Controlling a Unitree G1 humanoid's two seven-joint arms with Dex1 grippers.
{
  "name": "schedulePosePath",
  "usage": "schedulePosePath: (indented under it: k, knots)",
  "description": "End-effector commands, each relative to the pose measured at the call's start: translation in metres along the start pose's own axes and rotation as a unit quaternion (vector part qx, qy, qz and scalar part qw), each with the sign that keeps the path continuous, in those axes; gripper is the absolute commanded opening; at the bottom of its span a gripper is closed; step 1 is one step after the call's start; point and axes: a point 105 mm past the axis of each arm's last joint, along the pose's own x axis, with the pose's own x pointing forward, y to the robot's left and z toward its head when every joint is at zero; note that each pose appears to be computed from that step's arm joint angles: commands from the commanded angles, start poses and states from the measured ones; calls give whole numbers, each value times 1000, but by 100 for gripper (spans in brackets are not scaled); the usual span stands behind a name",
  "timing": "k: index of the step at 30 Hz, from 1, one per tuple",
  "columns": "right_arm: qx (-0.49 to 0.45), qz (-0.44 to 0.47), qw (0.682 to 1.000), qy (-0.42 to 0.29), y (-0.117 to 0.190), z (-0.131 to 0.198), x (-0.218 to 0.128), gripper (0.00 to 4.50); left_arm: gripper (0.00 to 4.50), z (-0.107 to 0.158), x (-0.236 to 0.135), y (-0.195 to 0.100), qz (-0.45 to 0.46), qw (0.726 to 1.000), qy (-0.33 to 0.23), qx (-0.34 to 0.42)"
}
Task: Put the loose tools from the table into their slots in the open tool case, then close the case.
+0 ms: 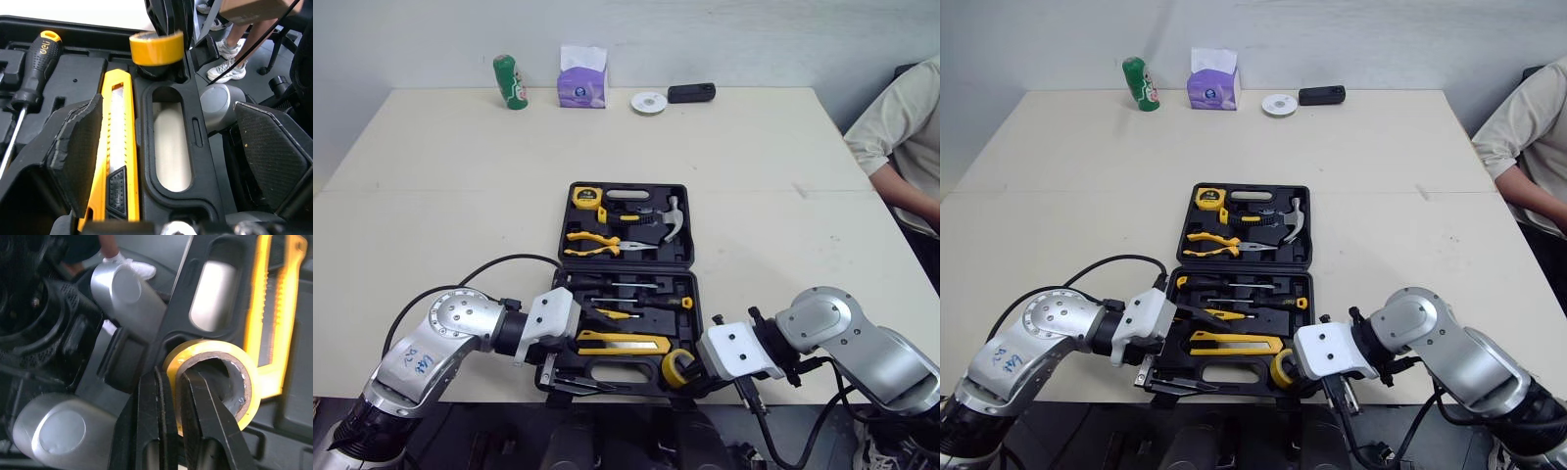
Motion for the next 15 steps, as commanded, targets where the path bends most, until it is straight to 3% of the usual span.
schedulePosePath:
  k: [1, 3, 10, 15]
  knots:
    - [-8, -7, 1000, -6, 0, 2, 8, 4, 450, 8, 1, -5, -8, 1000, 4, 22]
    - [-7, -8, 1000, -3, 0, 0, 10, 4, 450, 9, 1, -4, -9, 1000, 4, 24]
    - [-19, -11, 998, -65, 0, 29, -7, 313, 450, 11, 0, -6, -16, 1000, 7, 26]
    - [3, -37, 993, -114, -6, 35, -17, 313, 450, 14, -1, -6, -17, 999, 8, 28]
